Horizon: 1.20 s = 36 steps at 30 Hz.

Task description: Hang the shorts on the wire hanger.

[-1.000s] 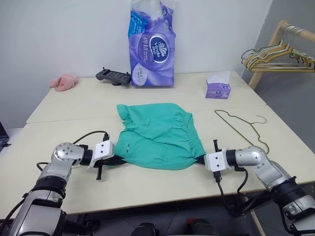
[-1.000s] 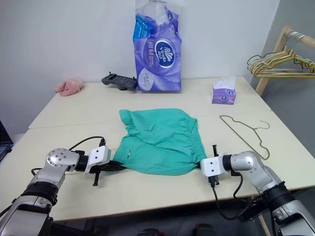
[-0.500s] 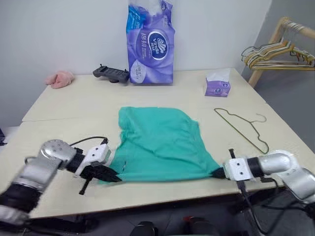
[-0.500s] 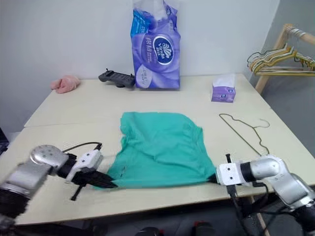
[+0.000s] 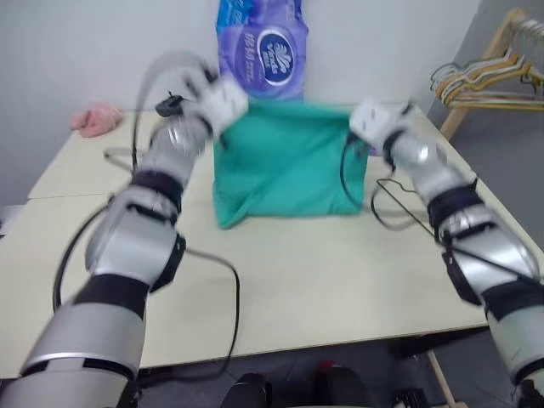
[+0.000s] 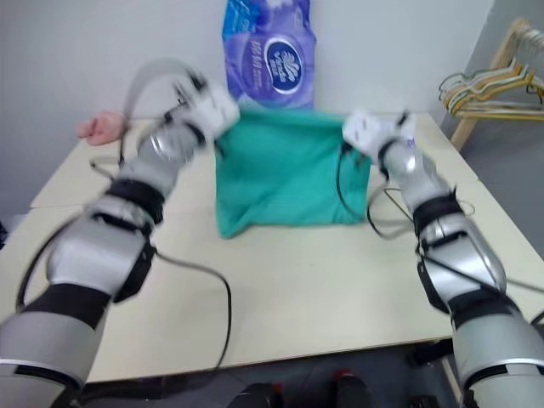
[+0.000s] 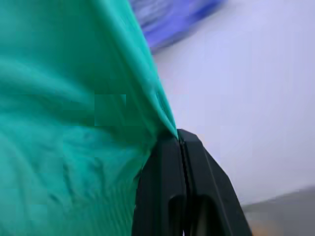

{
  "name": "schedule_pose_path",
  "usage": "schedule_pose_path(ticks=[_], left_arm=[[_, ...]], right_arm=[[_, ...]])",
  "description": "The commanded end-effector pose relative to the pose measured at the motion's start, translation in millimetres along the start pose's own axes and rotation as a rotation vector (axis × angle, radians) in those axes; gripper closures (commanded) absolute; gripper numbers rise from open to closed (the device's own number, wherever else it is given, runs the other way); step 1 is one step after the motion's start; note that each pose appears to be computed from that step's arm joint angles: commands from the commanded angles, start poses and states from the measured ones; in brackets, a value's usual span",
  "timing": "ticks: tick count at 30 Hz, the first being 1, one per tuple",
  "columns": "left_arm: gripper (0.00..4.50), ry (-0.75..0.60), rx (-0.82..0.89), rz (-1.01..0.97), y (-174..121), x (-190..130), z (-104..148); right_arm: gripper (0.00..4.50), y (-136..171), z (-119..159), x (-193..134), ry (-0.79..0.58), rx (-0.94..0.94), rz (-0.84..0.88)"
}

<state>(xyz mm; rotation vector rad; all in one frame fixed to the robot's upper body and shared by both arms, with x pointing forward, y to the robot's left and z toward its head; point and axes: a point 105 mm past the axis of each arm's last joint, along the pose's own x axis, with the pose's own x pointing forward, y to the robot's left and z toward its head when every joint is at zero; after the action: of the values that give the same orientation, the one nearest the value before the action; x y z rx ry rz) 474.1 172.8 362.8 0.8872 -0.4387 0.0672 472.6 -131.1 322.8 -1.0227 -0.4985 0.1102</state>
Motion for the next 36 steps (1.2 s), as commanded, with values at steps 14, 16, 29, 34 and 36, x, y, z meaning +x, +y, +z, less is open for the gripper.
schedule_pose_path(ticks=[14,16,29,34,36], left_arm=[[4.48,0.023,-0.071,-0.671,-86.8,-126.9,-128.2],[4.48,0.056,-0.137,-0.866,-101.9,-175.7,-143.8],[4.48,0.192,-0.321,-1.449,-97.8,-310.2,-120.7],[4.48,0.213,-0.394,-1.61,-104.6,-343.9,-100.1],[4.48,0.222,-0.405,-1.634,-105.5,-349.0,-97.9]], right_arm=[[4.5,146.6,-36.3,-126.7,-0.118,0.383,0.62],[4.5,156.3,-38.0,-145.0,-0.075,0.415,0.665],[4.5,175.8,-3.5,-216.9,-0.043,0.45,0.905],[4.5,177.7,8.3,-260.3,-0.018,0.469,1.046],[4.5,177.5,8.2,-267.2,0.004,0.474,1.066]])
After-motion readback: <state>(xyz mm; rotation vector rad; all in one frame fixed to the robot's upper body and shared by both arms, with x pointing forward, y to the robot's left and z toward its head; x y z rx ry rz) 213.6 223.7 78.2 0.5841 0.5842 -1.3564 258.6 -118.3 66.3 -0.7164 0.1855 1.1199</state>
